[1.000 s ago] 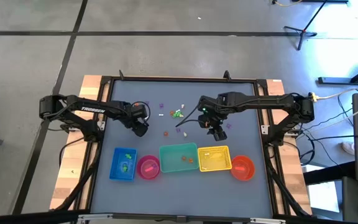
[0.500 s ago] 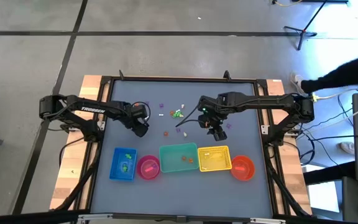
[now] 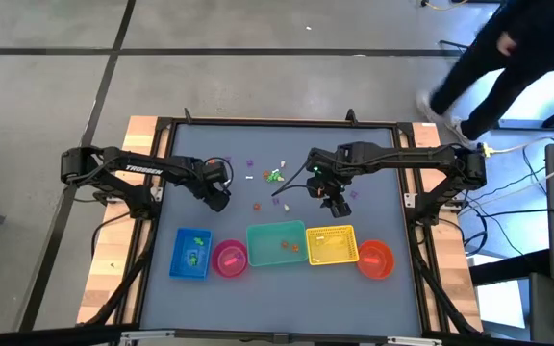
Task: Sort Halloween decoration
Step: Put the white skull toy into the orange bin
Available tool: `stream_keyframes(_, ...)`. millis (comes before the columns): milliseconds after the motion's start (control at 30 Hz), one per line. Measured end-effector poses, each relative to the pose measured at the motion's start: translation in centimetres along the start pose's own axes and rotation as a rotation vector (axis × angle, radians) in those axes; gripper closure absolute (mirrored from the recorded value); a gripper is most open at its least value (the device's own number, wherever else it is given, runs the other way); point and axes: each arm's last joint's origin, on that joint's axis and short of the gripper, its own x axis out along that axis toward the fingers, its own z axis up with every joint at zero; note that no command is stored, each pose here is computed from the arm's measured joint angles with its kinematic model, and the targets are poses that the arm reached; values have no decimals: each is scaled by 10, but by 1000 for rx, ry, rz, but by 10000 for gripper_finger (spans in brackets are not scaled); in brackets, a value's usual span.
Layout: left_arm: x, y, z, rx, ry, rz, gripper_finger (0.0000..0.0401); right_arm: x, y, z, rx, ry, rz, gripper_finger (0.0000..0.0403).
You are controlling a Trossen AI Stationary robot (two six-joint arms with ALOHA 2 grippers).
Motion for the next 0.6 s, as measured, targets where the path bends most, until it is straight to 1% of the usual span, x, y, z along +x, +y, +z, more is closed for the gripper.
stream_keyframes(233,0,0,0,0,1,1,341,0,0,0,0,0,0,237)
stream_keyframes(467,-1,0,0,1,-2,0,352,0,0,0,0,0,0,237)
stream_keyframes(600,-8,-6,8,3,-25,-15,358,0,0,0,1,2,1,237)
